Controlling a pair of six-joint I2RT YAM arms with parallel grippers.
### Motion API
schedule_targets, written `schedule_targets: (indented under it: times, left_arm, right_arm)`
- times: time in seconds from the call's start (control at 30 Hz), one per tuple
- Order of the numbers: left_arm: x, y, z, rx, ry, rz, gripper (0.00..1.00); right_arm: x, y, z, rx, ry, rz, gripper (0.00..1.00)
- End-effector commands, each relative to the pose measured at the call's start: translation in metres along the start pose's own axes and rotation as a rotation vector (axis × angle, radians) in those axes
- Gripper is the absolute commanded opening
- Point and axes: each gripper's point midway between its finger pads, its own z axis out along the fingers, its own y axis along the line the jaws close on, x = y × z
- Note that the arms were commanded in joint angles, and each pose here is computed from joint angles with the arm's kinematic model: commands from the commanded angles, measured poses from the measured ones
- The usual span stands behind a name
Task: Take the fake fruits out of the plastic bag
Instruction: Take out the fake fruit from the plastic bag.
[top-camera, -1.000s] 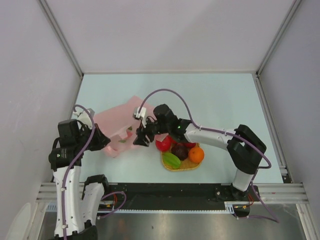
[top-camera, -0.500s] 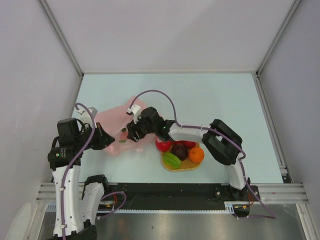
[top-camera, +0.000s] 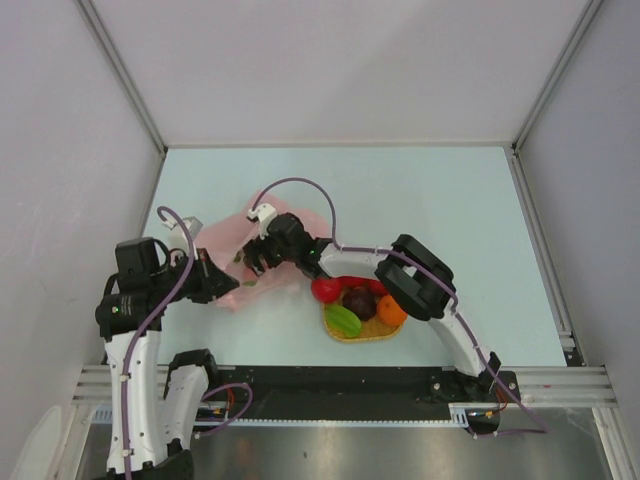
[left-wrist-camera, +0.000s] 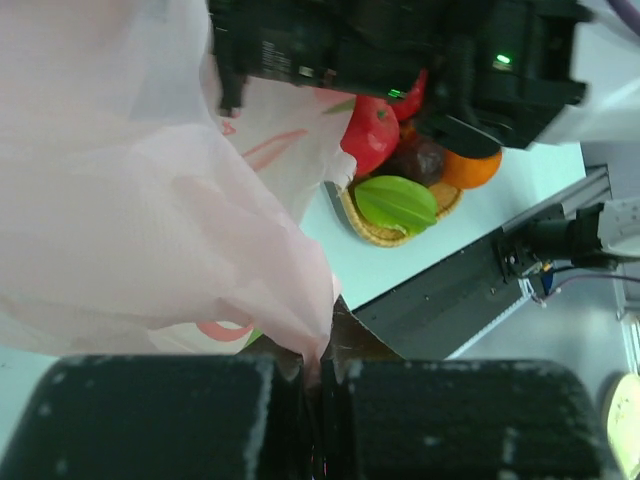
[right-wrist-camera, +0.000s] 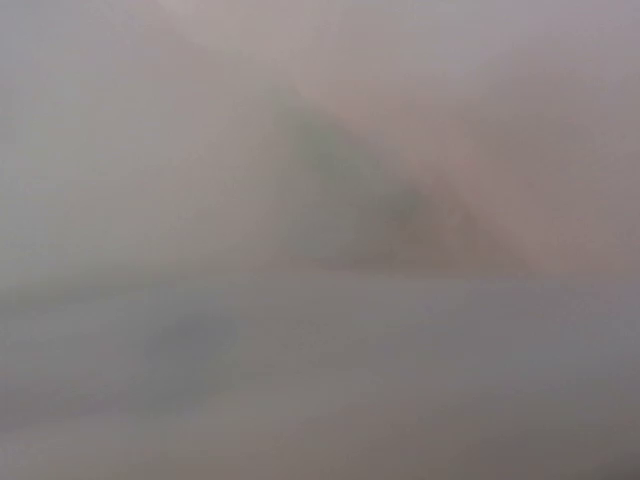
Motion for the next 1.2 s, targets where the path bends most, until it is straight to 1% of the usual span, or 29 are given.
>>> schedule_targets:
  times: [0.0, 0.03, 0.07, 0.13, 0.17, 0.2, 0.23, 0.27, 0.3, 0.33, 0.4, 0.5, 0.53, 0.6, 0.67, 0.7, 0.73, 0.8, 0.83, 1.07, 1.13, 1.17]
  left_arm:
    - [0.003, -0.016, -0.004, 0.087, 0.017, 0.045, 0.00]
    - [0.003, -0.016, -0.004, 0.087, 0.019, 0.045, 0.00]
    - [0.003, -0.016, -0.004, 0.088, 0.020, 0.046, 0.00]
    - [0.003, -0.016, -0.004, 0.090, 0.024, 0.049, 0.00]
    - [0.002, -0.016, -0.005, 0.086, 0.024, 0.048, 0.00]
    - [0.003, -0.016, -0.006, 0.080, 0.027, 0.045, 0.00]
    - [0.003, -0.015, -0.006, 0.073, 0.027, 0.041, 0.00]
    - [0.003, -0.014, -0.007, 0.071, 0.027, 0.071, 0.00]
    - [0.004, -0.012, -0.007, 0.057, 0.029, 0.069, 0.00]
    - [0.004, -0.011, -0.008, 0.049, 0.028, 0.073, 0.00]
    - [0.003, -0.009, -0.009, 0.034, 0.026, 0.075, 0.00]
    - [0.002, -0.007, -0.009, 0.017, 0.019, 0.077, 0.00]
    - [0.002, -0.006, -0.009, 0.013, 0.016, 0.074, 0.00]
    - [0.003, -0.006, -0.008, 0.015, 0.011, 0.075, 0.00]
    - [0.003, -0.005, -0.006, 0.014, 0.007, 0.067, 0.00]
    - [0.001, -0.003, -0.005, 0.013, -0.001, 0.074, 0.00]
    - [0.000, -0.005, -0.004, 0.016, -0.010, 0.051, 0.00]
    - [-0.003, -0.004, -0.001, 0.024, -0.031, 0.046, 0.00]
    - [-0.005, -0.004, 0.000, 0.023, -0.037, 0.027, 0.00]
    - [-0.027, -0.004, 0.003, 0.012, -0.118, 0.060, 0.00]
    - [-0.031, -0.004, 0.003, 0.002, -0.133, 0.082, 0.00]
    - [-0.036, -0.001, 0.004, -0.011, -0.146, 0.094, 0.00]
  right_arm:
    - [-0.030, -0.003, 0.025, 0.016, -0.097, 0.010, 0.87]
    - [-0.042, -0.002, 0.030, 0.014, -0.123, 0.008, 0.87]
    - [-0.032, -0.006, 0.040, 0.021, -0.106, 0.012, 0.87]
    - [-0.031, -0.008, 0.050, 0.021, -0.108, 0.021, 0.85]
    - [-0.044, -0.007, 0.053, 0.015, -0.134, 0.023, 0.82]
    - [-0.035, -0.010, 0.061, 0.011, -0.123, 0.025, 0.79]
    - [-0.037, -0.009, 0.065, 0.003, -0.129, 0.021, 0.76]
    - [-0.040, -0.009, 0.067, -0.002, -0.139, 0.014, 0.70]
    - [-0.039, -0.008, 0.074, -0.007, -0.144, 0.004, 0.67]
    - [-0.038, -0.010, 0.076, -0.002, -0.146, -0.009, 0.62]
    - [-0.035, -0.012, 0.080, 0.006, -0.145, -0.015, 0.59]
    - [-0.027, -0.010, 0.080, -0.010, -0.126, -0.030, 0.49]
    - [-0.027, -0.009, 0.078, -0.013, -0.122, -0.031, 0.43]
    - [-0.028, -0.007, 0.074, -0.026, -0.117, -0.041, 0.38]
    - [-0.030, -0.001, 0.066, -0.053, -0.109, -0.069, 0.30]
    - [-0.030, 0.002, 0.063, -0.067, -0.105, -0.084, 0.24]
    - [-0.027, 0.006, 0.060, -0.081, -0.093, -0.100, 0.14]
    - [-0.038, 0.013, 0.049, -0.110, -0.102, -0.140, 0.08]
    - [-0.042, 0.017, 0.044, -0.119, -0.106, -0.150, 0.00]
    - [-0.058, 0.053, -0.010, -0.249, -0.078, -0.209, 0.00]
    - [-0.060, 0.063, -0.024, -0.287, -0.068, -0.216, 0.00]
    - [-0.054, 0.067, -0.030, -0.302, -0.050, -0.219, 0.00]
